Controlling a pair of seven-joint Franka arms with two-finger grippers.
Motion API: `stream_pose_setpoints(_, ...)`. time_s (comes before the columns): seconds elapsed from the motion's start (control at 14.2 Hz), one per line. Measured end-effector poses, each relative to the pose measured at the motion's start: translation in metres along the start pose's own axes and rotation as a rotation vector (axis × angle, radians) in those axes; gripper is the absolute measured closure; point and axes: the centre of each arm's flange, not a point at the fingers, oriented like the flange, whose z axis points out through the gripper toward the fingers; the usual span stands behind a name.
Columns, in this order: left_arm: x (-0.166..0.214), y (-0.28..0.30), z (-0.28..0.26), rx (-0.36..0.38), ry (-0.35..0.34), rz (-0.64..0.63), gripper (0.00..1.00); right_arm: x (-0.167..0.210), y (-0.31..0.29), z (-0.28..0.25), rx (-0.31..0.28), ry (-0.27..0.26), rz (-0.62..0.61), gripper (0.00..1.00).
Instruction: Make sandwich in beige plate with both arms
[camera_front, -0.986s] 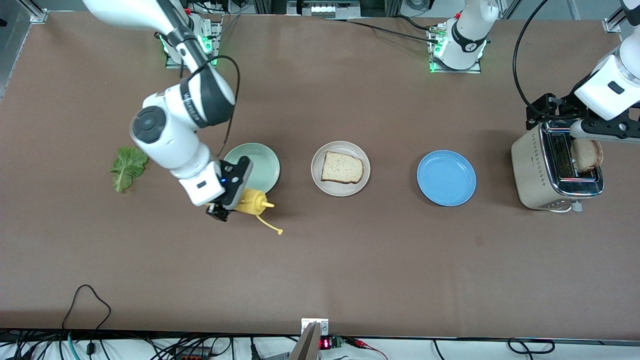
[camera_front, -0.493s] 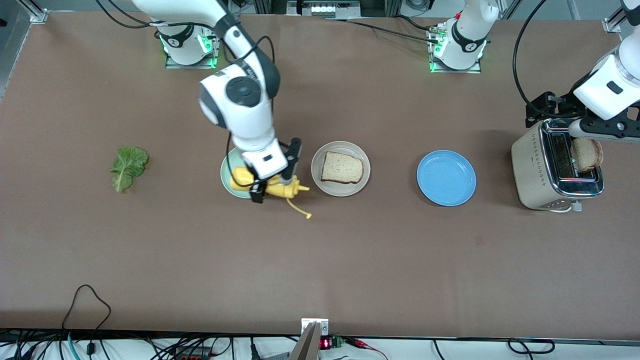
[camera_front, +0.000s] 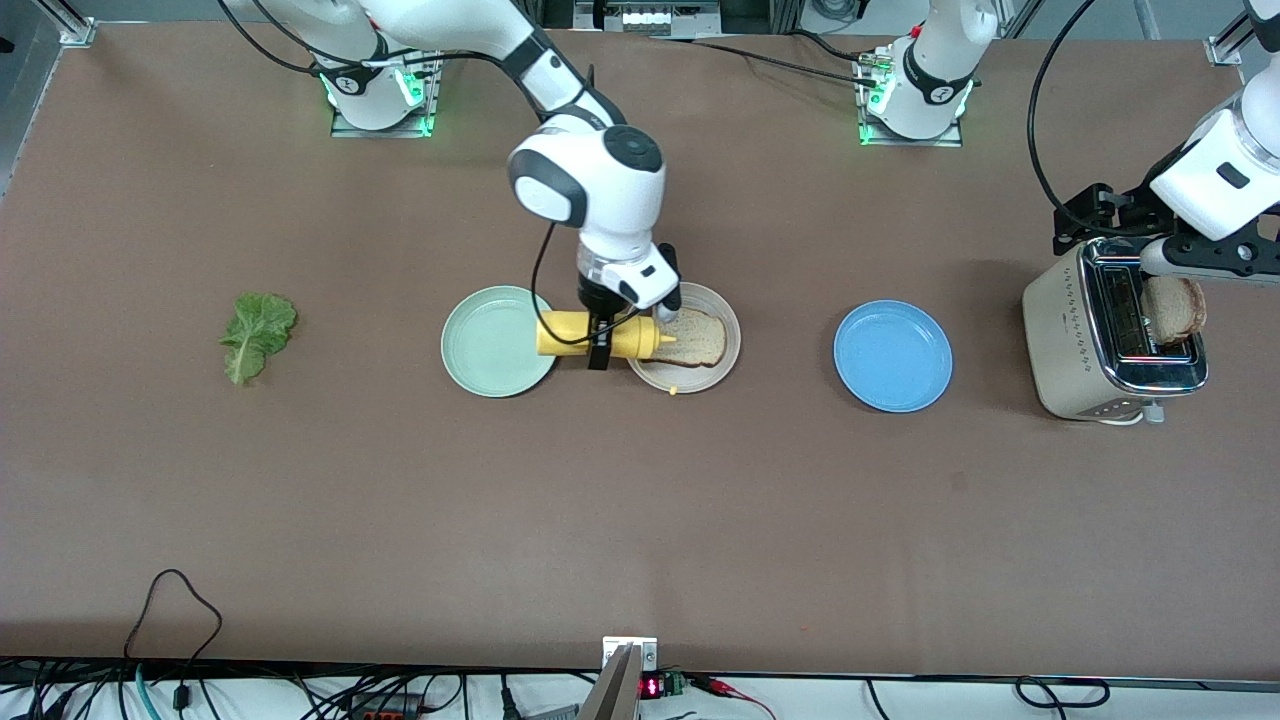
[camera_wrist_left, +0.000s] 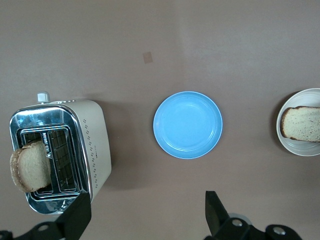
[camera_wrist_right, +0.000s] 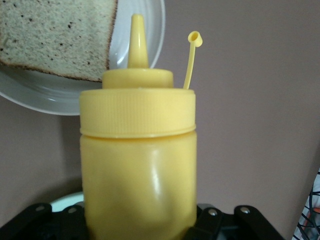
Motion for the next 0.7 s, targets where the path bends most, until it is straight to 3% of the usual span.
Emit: stream_pose_setpoints(0.7, 0.000, -0.002, 0.000, 0.000, -0.002, -0.003, 0.00, 0.044, -0.044, 0.031, -0.081, -0.148, -0.081, 0.59)
